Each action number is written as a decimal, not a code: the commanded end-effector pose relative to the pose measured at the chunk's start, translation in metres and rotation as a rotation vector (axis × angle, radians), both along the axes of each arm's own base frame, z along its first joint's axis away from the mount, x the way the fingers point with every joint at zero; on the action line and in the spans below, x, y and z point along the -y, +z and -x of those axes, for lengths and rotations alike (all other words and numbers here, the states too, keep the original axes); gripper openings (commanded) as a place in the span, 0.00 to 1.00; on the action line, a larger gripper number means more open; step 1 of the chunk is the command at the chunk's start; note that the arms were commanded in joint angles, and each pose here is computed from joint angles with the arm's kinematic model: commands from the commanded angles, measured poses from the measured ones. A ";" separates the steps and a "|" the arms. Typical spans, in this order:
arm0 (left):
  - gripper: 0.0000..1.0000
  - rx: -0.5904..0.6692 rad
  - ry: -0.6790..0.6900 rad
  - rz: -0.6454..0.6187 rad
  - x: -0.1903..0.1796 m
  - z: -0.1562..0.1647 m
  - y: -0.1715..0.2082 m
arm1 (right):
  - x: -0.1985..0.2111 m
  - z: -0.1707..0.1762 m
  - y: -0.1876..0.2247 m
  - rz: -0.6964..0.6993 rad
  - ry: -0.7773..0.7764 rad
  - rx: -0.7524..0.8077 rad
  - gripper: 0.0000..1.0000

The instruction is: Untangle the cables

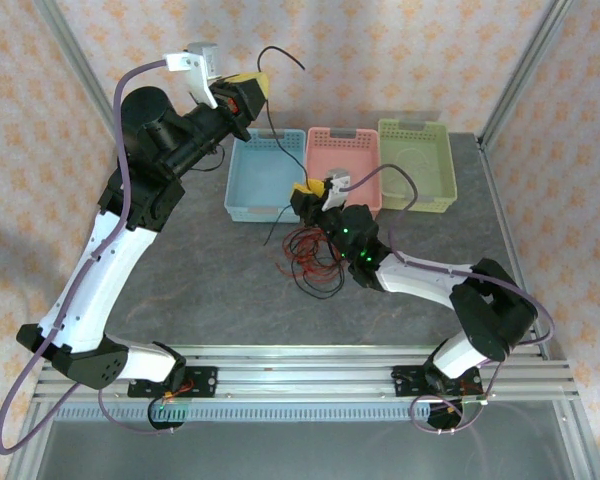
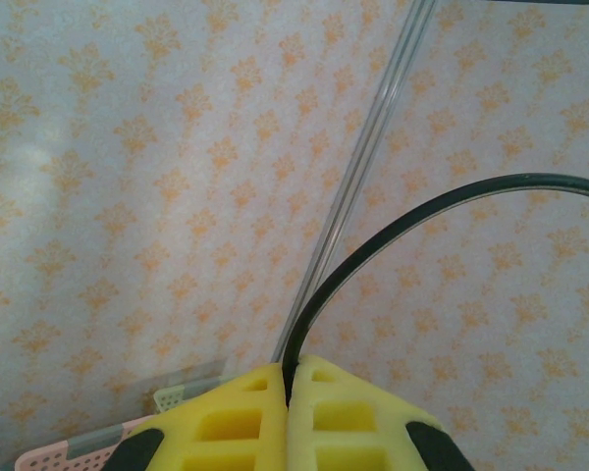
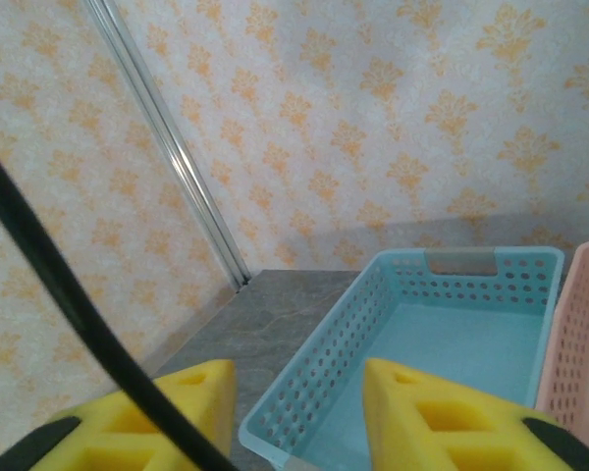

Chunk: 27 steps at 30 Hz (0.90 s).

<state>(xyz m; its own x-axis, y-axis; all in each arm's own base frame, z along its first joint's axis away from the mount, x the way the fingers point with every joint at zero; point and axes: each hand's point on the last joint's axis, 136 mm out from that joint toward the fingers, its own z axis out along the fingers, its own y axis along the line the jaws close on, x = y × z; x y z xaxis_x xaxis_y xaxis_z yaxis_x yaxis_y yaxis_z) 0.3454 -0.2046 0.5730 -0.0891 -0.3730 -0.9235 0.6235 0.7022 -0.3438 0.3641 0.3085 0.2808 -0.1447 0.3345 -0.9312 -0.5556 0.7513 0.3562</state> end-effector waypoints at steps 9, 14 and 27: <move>0.00 -0.020 0.193 0.037 -0.033 -0.013 -0.009 | 0.039 0.013 0.020 -0.036 -0.114 -0.019 0.06; 0.00 -0.114 0.164 0.009 -0.017 -0.037 -0.056 | 0.059 -0.001 0.032 -0.068 -0.191 -0.089 0.00; 0.00 -0.368 -0.008 -0.117 0.058 -0.121 -0.196 | 0.100 -0.090 0.036 -0.043 -0.250 -0.249 0.00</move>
